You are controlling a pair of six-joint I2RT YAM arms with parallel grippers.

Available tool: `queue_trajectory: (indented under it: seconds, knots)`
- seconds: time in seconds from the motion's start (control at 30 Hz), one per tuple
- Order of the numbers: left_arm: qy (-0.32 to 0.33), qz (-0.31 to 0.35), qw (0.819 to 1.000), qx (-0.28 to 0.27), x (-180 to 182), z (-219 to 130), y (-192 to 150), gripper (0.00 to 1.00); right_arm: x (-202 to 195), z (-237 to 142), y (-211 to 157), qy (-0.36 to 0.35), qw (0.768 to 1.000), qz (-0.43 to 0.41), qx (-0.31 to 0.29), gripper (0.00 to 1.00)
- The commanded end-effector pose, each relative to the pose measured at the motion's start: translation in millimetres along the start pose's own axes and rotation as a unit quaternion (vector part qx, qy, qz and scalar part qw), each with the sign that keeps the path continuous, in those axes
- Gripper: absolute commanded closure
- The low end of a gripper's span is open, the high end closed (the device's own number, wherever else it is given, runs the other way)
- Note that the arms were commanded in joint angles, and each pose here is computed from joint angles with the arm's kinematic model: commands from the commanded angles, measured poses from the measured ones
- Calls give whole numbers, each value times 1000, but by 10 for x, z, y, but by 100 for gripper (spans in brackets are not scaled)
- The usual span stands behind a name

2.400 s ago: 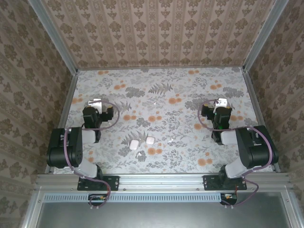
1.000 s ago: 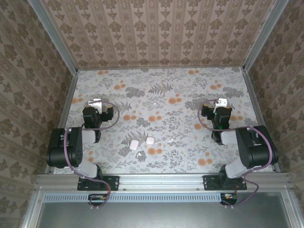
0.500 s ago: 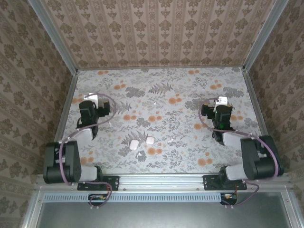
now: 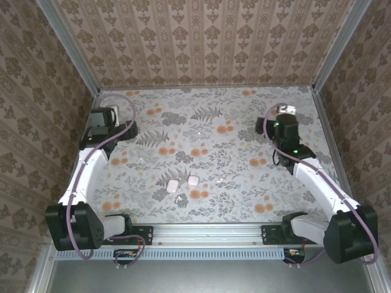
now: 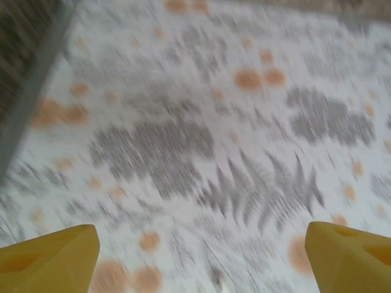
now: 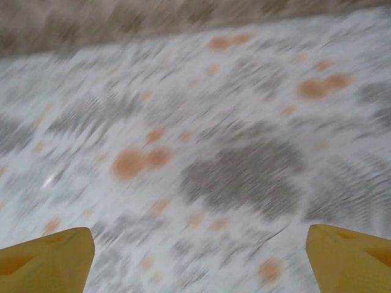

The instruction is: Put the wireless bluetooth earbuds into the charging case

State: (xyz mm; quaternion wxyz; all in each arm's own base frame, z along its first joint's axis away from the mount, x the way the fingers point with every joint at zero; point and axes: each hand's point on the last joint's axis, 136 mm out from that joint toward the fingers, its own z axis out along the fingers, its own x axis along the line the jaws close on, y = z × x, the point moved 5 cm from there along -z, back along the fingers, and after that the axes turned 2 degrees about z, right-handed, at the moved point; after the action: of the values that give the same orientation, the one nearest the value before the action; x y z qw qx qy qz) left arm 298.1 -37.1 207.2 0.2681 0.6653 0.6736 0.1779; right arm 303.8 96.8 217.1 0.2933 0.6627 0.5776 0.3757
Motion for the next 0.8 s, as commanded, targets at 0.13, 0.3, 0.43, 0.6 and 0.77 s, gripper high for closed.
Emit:
queue_trajectory:
  seconds: [0.13, 0.3, 0.43, 0.6, 0.77]
  knots:
    - [9, -52, 994, 98, -37, -177, -766, 10, 988, -277, -877, 18, 990, -25, 139, 16]
    - [8, -62, 996, 62, -13, -272, -822, 13, 1707, -418, -1401, 23, 973, -82, 214, 14]
    - [13, -64, 997, 41, 15, -381, -842, 14, 2217, -413, -1728, 76, 958, -56, 270, 20]
    - [10, -61, 998, 5, 41, -534, -892, 14, 2516, -349, -1795, 98, 947, -52, 303, 32]
    - [-1, -66, 998, -12, 28, -629, -903, 14, 2713, -288, -1888, 102, 936, -52, 332, 31]
